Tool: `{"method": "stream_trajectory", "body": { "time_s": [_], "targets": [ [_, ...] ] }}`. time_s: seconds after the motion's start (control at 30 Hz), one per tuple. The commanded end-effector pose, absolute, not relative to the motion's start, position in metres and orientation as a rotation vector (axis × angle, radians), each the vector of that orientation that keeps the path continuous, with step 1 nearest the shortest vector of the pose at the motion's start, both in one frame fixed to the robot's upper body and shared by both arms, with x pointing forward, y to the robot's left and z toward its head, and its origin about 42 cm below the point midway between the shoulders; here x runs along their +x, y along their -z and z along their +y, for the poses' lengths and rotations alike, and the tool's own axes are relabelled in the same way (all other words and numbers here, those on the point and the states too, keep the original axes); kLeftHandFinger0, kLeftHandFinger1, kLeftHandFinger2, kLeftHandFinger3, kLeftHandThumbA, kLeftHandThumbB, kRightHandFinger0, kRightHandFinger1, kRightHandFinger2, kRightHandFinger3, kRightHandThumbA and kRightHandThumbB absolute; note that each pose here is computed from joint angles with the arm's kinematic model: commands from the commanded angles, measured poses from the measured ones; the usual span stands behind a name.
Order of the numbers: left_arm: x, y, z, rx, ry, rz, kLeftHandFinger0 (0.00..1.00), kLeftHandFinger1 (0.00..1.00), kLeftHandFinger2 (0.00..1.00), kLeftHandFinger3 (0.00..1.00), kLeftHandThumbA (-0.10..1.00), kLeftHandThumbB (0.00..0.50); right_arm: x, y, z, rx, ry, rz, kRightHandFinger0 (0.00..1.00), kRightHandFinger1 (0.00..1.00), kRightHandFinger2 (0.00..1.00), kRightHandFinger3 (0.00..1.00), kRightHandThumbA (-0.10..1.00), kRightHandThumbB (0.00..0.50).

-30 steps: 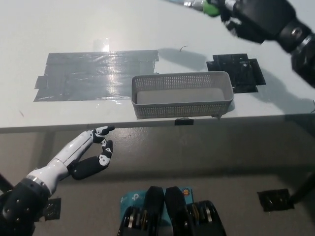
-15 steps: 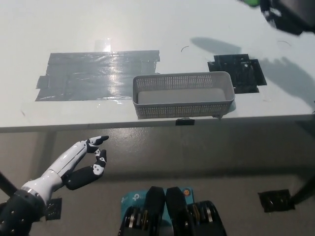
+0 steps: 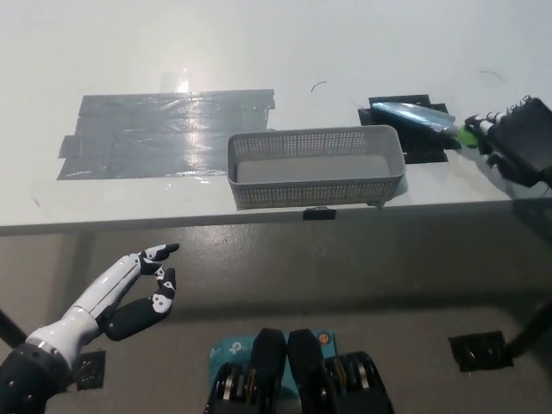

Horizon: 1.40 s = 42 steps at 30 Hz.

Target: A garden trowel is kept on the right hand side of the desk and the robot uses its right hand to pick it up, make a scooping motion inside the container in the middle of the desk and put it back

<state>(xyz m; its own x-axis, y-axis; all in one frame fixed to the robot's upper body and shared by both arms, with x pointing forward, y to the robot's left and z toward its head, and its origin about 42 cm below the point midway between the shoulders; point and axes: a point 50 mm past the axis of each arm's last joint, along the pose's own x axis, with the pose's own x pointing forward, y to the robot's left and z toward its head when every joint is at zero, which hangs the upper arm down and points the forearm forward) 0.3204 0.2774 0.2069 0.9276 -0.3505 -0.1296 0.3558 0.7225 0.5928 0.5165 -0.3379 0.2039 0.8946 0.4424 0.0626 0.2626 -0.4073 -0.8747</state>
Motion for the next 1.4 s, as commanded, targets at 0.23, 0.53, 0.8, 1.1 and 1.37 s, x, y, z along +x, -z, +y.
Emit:
{"method": "stream_trajectory", "body": {
  "time_s": [0.23, 0.53, 0.8, 1.1, 1.37],
  "targets": [
    [0.314, -0.220, 0.281, 0.669, 0.358, -0.054, 1.00, 1.00, 1.00, 0.80, -0.03, 0.066, 0.516, -0.198, -0.365, -2.167, -0.140, -0.275, 0.00, 0.02, 0.31, 0.32, -0.10, 0.124],
    [0.313, -0.217, 0.284, 0.676, 0.362, -0.062, 1.00, 1.00, 1.00, 0.78, -0.04, 0.073, 0.523, -0.219, -0.338, -1.990, -0.173, 0.036, 1.00, 1.00, 1.00, 1.00, 0.56, 0.430],
    [0.313, -0.219, 0.285, 0.677, 0.359, -0.059, 1.00, 1.00, 1.00, 0.75, -0.03, 0.069, 0.524, -0.250, -0.315, -1.708, -0.257, 0.202, 1.00, 1.00, 1.00, 1.00, 0.74, 0.500],
    [0.311, -0.221, 0.284, 0.682, 0.353, -0.044, 1.00, 1.00, 1.00, 0.75, -0.06, 0.060, 0.519, -0.274, -0.310, -1.558, -0.287, 0.257, 1.00, 1.00, 1.00, 1.00, 1.00, 0.500],
    [0.312, -0.222, 0.285, 0.707, 0.347, -0.054, 1.00, 1.00, 1.00, 0.76, -0.05, 0.065, 0.504, -0.327, -0.324, -1.539, -0.333, 0.228, 1.00, 1.00, 1.00, 1.00, 1.00, 0.500]
  ]
}}
